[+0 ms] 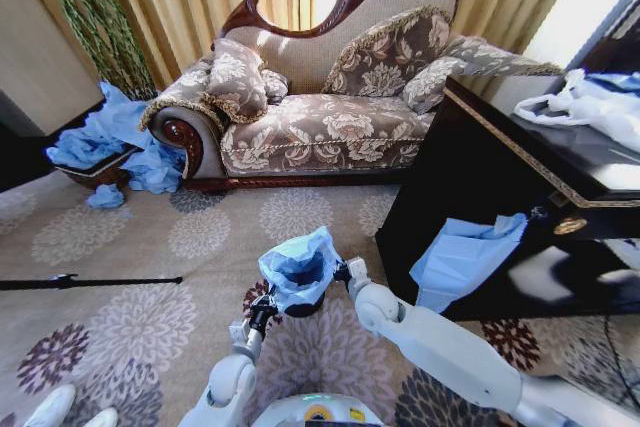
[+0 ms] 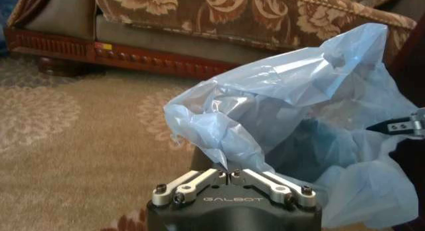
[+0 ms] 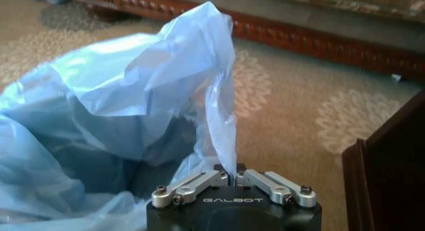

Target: Place a garbage bag over the trash bin.

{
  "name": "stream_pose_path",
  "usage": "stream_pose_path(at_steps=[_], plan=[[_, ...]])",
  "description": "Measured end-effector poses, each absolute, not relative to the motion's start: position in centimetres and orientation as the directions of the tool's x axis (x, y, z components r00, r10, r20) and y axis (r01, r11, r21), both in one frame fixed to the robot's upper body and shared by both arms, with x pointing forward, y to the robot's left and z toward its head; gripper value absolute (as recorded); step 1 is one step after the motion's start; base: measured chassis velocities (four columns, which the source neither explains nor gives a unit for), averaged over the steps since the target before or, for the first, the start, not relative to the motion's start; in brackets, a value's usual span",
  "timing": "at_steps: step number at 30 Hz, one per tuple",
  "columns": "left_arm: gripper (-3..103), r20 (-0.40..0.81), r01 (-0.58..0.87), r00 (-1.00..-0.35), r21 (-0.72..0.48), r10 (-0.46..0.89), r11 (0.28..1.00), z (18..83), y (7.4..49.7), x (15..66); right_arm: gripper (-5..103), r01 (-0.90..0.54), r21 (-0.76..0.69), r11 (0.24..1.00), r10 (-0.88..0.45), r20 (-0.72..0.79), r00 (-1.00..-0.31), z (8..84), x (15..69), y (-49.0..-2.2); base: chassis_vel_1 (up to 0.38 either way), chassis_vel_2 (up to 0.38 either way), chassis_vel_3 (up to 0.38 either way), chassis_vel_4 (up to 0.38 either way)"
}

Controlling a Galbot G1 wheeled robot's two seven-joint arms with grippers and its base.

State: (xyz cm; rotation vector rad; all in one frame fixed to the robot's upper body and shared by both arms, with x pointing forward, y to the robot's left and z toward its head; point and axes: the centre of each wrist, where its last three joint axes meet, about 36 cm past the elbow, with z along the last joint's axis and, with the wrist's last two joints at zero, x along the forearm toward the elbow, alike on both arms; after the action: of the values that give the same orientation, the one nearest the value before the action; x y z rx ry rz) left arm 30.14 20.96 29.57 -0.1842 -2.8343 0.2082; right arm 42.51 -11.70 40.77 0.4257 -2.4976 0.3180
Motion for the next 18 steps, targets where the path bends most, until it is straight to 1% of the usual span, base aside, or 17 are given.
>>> stream_pose_path(at_steps=[11,18], plan=[[0,0.306,0.086,-0.943,-0.150,0.129,0.985,27.7,21.1,30.9,0,-0.392,-0.148,0.908,-0.222,0.625,-0.749,37.2,42.3,-12.4,0.000,0.000,0.000,0.000],[0,0.310,0.078,-0.943,-0.148,0.121,0.986,26.9,21.3,31.3,0,-0.397,-0.136,0.908,-0.237,0.615,-0.752,35.2,43.0,-12.3,0.000,0.000,0.000,0.000]])
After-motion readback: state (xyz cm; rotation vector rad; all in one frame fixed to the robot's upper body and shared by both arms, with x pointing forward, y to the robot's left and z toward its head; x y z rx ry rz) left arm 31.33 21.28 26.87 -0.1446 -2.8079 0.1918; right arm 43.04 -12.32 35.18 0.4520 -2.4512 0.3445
